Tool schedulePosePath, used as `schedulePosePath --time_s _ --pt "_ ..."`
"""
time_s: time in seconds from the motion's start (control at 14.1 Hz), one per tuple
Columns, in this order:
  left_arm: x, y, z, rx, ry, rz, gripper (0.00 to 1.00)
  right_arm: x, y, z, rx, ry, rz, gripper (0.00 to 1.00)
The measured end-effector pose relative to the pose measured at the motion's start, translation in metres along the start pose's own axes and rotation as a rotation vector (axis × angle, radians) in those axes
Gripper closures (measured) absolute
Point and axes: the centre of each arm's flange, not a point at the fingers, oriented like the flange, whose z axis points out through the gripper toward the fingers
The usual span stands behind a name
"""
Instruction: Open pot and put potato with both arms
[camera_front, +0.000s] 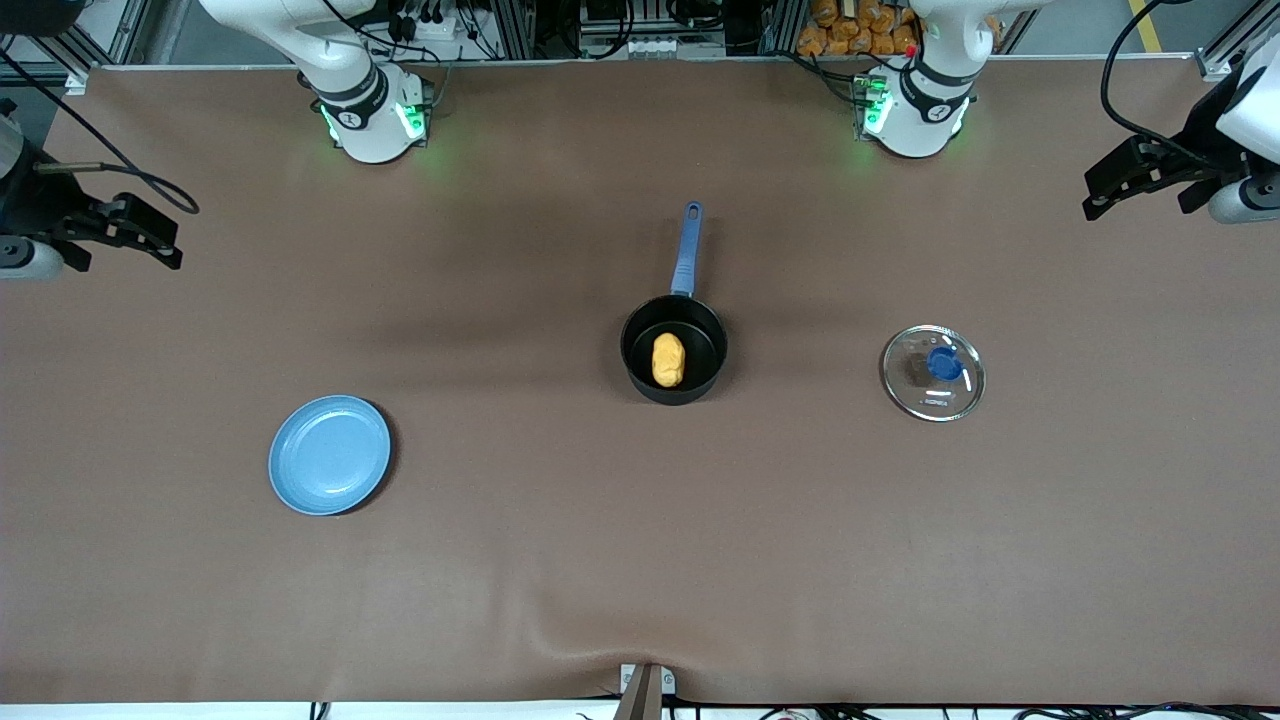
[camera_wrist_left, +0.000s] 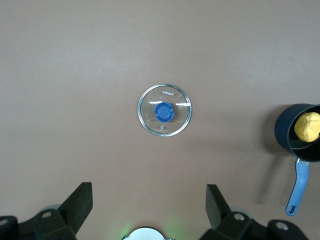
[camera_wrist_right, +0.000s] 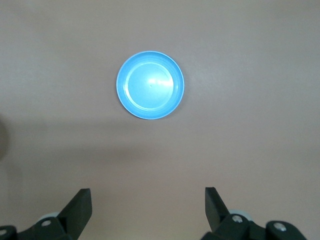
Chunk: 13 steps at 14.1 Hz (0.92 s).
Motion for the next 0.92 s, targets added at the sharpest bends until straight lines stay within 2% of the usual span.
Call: schedulePosePath --time_s 0.14,0.35,0.92 --pt "0.0 0.0 0.0 0.0 0.0 0.0 0.0 -0.001 -0.001 -0.015 -0.006 0.021 -0.002 0.0" --pt "0.0 0.0 0.0 0.0 0.0 0.0 0.0 -0.007 0.007 -0.036 -0.009 0.021 0.011 0.0" --pt "0.0 -0.001 0.0 0.0 0.0 -0.001 0.0 -0.006 0.006 -0.033 -0.009 0.009 0.011 0.0"
